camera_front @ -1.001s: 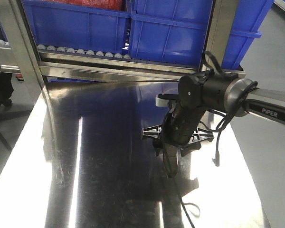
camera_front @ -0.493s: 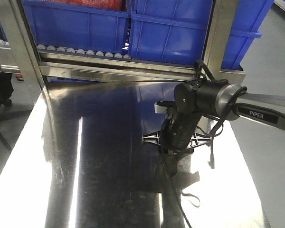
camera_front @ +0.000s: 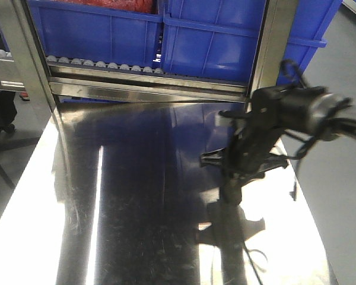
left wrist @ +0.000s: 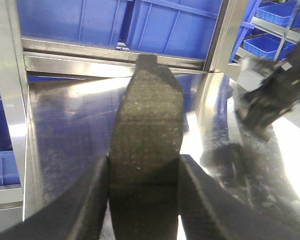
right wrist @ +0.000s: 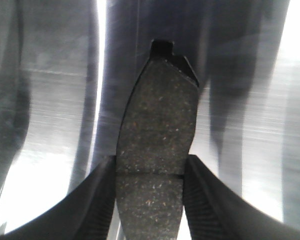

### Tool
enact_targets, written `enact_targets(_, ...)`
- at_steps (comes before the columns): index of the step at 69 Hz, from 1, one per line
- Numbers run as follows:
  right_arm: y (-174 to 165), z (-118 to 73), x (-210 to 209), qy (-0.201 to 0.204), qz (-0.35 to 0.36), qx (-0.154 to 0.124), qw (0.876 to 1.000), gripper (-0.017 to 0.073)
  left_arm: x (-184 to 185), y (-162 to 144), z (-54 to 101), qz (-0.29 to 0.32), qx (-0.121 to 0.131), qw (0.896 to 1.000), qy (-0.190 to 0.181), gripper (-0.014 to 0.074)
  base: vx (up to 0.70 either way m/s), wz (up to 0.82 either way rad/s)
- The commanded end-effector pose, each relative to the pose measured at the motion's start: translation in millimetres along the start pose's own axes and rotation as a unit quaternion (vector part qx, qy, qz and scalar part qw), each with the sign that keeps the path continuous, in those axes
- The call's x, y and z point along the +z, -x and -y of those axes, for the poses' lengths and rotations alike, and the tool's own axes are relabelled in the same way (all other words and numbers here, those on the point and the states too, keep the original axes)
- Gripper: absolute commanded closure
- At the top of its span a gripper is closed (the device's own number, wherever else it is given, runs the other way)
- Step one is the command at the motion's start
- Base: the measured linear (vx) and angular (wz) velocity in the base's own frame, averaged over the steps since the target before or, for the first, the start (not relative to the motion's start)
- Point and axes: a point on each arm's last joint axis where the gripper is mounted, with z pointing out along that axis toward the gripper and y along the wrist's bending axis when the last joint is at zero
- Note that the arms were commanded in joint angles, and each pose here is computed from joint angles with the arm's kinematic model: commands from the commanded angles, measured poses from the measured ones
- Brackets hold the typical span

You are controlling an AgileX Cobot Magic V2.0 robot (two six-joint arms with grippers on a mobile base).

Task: Move and align brake pads A on conveyor
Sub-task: 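Close the right gripper on the brake pad and lift it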

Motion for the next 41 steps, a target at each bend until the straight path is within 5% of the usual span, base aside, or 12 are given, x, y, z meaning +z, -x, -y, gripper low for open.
enact_targets(1,-1,21.6,-46,0.000,0.078,-0.012,0.997,0.0566,-3,15,3.3,0.052,0.001,0.999,-0.013,0.0599,0.00,0.00)
enact_targets(9,-18,56.0,-68,-0.018,0.103,0.008,0.994,0.0565,-3,15,3.3,0.052,0.001,0.999,-0.013,0.0599,0.00,0.00)
enact_targets(20,-51,83.7,-94,-0.034,0.152,-0.003,0.988,0.0565,-3,15,3.3,0.052,0.001,0.999,-0.013,0.0599,0.00,0.00)
enact_targets(31,-88,84.1,-128,-0.043,0.247,-0.044,0.967,0.0565,-3,15,3.3,0.052,0.001,0.999,-0.013,0.0599,0.00,0.00)
enact_targets(41,-124,81.6,-159,-0.042,0.344,-0.051,0.937,0.0565,-3,15,3.3,0.052,0.001,0.999,-0.013,0.0599,0.00,0.00)
